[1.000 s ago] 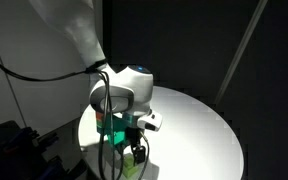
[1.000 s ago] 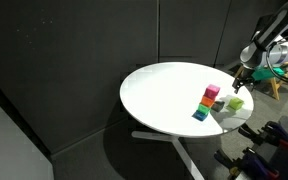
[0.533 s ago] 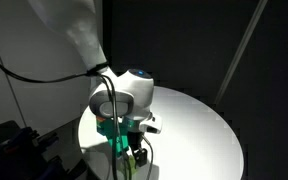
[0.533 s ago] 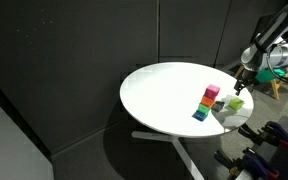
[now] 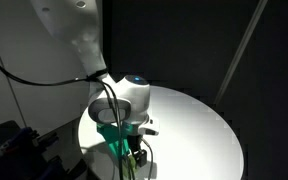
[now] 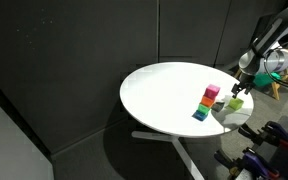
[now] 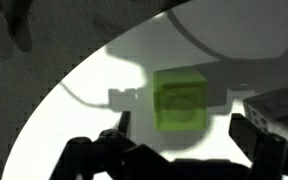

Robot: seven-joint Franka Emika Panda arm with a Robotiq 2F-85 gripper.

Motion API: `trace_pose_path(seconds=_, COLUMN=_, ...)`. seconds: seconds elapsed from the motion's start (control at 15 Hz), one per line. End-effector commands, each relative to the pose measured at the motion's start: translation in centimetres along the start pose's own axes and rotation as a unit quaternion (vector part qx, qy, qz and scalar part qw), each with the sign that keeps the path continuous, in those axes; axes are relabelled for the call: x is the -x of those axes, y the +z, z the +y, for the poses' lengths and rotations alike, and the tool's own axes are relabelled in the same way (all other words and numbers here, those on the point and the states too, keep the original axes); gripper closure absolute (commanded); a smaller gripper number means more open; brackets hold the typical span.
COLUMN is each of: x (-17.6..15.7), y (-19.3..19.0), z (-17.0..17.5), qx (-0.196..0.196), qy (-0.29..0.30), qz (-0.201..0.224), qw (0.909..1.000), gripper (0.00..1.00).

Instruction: Put the light green block on the gray block

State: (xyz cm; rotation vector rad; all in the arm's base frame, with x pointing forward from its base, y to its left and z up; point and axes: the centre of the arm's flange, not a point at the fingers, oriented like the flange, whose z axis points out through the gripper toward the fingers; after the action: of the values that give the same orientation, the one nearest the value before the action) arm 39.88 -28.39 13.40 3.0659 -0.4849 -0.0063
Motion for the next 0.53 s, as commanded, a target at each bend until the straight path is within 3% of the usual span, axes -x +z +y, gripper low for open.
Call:
trace_pose_path(seconds=0.0, x=-0.4, y=1.0, z=0.2, qx=-0.008, qy=-0.01, qz=0.011, qw=0.9998, gripper=0.0)
trace_pose_path(seconds=0.47, x=-0.6, y=2.1, z=0.5, qx=-0.006, qy=-0.004, qz=0.012, qw=0.9999, gripper=0.0)
